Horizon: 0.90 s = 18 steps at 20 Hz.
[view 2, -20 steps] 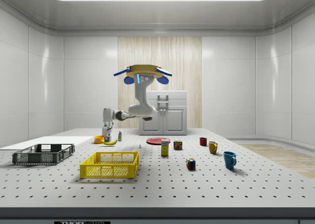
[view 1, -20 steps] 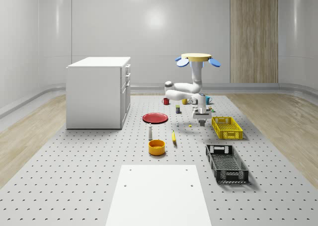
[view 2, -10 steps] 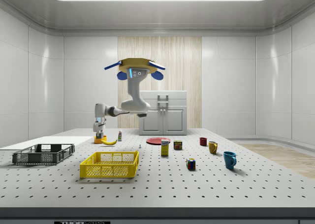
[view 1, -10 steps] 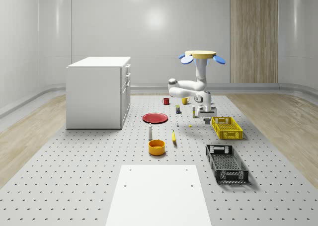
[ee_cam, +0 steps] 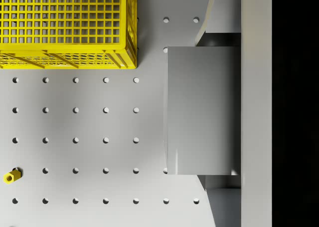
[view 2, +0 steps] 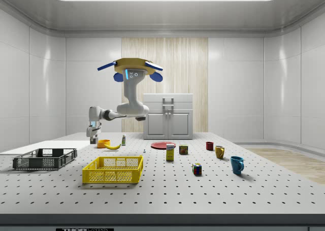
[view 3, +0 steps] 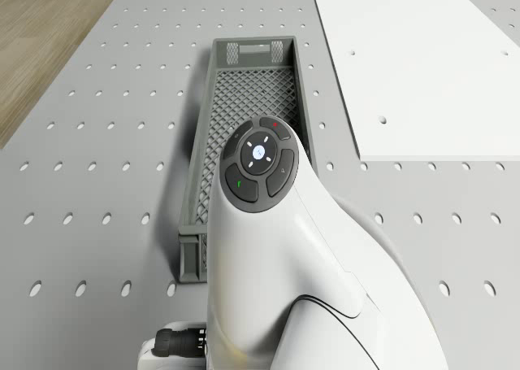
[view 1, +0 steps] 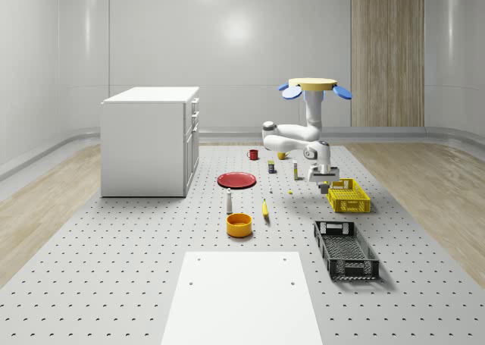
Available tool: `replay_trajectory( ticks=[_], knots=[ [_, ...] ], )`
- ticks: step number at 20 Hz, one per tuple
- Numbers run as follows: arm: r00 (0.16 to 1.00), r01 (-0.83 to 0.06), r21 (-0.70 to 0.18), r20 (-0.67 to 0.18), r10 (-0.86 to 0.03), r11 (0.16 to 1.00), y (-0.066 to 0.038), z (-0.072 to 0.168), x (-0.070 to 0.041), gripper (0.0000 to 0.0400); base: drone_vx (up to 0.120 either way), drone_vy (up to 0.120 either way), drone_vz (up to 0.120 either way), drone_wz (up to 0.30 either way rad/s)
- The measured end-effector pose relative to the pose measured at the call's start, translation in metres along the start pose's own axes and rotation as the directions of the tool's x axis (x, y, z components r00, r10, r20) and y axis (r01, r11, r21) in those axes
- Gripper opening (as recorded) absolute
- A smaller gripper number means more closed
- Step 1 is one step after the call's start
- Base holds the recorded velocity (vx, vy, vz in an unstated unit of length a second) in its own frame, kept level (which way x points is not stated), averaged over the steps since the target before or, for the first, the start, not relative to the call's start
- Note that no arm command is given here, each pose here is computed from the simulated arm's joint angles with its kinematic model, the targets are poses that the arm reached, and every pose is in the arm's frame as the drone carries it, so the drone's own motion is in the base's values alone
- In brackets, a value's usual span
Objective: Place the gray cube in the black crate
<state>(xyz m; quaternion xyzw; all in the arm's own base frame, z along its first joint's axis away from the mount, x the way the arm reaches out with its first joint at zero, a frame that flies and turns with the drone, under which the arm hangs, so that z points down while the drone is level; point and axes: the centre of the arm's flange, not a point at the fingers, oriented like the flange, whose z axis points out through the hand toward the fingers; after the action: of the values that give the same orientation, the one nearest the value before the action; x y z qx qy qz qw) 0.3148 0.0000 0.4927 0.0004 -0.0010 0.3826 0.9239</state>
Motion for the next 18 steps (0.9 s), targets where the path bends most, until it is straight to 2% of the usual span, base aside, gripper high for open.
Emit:
replay_trajectory(
  ticks=[1, 18],
  knots=[
    [1.0, 0.0, 0.0, 0.0, 0.0, 1.0, 0.0, 0.0, 0.0, 0.025, 0.12, 0.12, 0.0, 0.0],
    [1.0, 0.0, 0.0, 0.0, 0.0, 1.0, 0.0, 0.0, 0.0, 0.025, 0.12, 0.0, 0.0, 0.0]
  ],
)
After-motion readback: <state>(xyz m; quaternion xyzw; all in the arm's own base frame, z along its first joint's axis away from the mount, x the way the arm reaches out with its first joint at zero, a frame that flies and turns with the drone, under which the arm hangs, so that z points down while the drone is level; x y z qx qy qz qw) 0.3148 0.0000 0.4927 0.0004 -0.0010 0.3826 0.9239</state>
